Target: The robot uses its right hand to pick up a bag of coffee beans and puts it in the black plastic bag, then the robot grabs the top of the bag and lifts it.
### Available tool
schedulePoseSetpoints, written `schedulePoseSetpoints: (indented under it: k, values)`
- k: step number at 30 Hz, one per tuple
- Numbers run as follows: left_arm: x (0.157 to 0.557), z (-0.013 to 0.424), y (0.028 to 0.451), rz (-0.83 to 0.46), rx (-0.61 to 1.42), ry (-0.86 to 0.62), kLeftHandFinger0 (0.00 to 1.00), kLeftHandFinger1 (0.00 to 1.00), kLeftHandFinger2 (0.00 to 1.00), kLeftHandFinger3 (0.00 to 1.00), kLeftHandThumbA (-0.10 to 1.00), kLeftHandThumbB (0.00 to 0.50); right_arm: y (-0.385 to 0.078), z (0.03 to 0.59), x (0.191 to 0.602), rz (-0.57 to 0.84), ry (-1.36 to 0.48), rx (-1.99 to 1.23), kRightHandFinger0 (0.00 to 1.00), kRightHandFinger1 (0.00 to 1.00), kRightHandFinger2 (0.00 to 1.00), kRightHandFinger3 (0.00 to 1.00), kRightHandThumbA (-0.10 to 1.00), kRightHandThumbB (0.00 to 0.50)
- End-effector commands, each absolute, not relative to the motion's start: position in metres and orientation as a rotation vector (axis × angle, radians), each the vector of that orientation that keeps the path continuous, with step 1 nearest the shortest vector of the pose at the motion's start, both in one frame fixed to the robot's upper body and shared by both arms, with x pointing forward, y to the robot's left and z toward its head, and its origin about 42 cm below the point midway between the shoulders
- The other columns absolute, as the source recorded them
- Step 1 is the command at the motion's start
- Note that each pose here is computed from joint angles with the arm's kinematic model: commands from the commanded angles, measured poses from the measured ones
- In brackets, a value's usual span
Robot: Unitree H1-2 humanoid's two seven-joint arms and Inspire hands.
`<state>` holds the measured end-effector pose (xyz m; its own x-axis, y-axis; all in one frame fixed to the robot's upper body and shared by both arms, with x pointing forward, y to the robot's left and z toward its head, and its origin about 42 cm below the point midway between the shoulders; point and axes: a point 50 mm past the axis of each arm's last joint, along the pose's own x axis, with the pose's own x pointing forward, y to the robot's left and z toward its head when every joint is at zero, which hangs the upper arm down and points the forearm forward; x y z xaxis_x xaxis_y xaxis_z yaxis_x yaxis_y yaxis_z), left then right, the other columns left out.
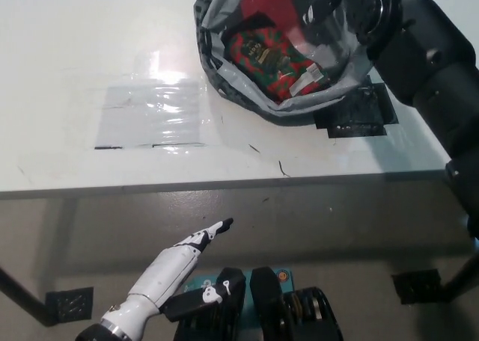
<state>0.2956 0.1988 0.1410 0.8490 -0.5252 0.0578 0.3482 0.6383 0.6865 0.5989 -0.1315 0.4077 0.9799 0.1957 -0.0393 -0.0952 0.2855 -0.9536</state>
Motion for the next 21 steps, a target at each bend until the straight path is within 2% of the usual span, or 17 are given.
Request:
schedulePoseSetpoints:
  k: [1,2,4,7,10,12,15,17,18,20,21]
  values:
    - [0.294,0.149,0.201,-0.518,0.756,-0.286,0.95,1.00,1.00,1.00,0.86,0.122,-0.138,0.472,0.595,0.196,-0.092,-1.337,1.00,1.00,1.00,1.00,1.00,0.474]
    - [0.294,0.149,0.201,-0.518,0.757,-0.283,0.96,1.00,1.00,1.00,0.86,0.119,-0.138,0.479,0.593,0.198,-0.102,-1.337,1.00,1.00,1.00,1.00,1.00,0.486]
    - [0.293,0.148,0.201,-0.516,0.760,-0.277,0.95,1.00,1.00,1.00,0.86,0.130,-0.139,0.505,0.586,0.227,-0.143,-1.325,1.00,1.00,1.00,1.00,1.00,0.463]
    - [0.296,0.149,0.202,-0.511,0.764,-0.280,0.95,1.00,1.00,1.00,0.87,0.126,-0.141,0.561,0.560,0.318,-0.282,-1.273,1.00,1.00,1.00,1.00,1.00,0.490]
    - [0.301,0.151,0.203,-0.506,0.766,-0.285,0.95,1.00,1.00,1.00,0.86,0.117,-0.143,0.590,0.541,0.353,-0.351,-1.246,1.00,1.00,1.00,1.00,1.00,0.500]
    - [0.307,0.154,0.204,-0.499,0.763,-0.293,0.95,1.00,1.00,1.00,0.86,0.119,-0.147,0.631,0.508,0.360,-0.398,-1.189,1.00,1.00,1.00,1.00,0.96,0.500]
    - [0.312,0.157,0.205,-0.492,0.761,-0.306,0.94,1.00,1.00,1.00,0.84,0.107,-0.151,0.660,0.479,0.352,-0.452,-1.197,1.00,1.00,1.00,1.00,1.00,0.500]
    - [0.315,0.160,0.206,-0.482,0.765,-0.320,0.92,1.00,1.00,1.00,0.82,0.109,-0.162,0.682,0.450,0.381,-0.528,-1.156,1.00,1.00,1.00,1.00,0.96,0.494]
    - [0.316,0.161,0.206,-0.479,0.768,-0.323,0.92,1.00,1.00,1.00,0.82,0.110,-0.170,0.691,0.438,0.415,-0.554,-1.117,1.00,1.00,1.00,1.00,0.95,0.476]
    - [0.318,0.163,0.206,-0.475,0.771,-0.327,0.92,1.00,1.00,1.00,0.82,0.110,-0.182,0.703,0.421,0.449,-0.594,-1.081,1.00,1.00,1.00,1.00,0.98,0.482]
    - [0.318,0.163,0.207,-0.470,0.769,-0.334,0.92,1.00,1.00,1.00,0.82,0.114,-0.196,0.711,0.405,0.485,-0.653,-1.023,1.00,1.00,1.00,1.00,0.93,0.491]
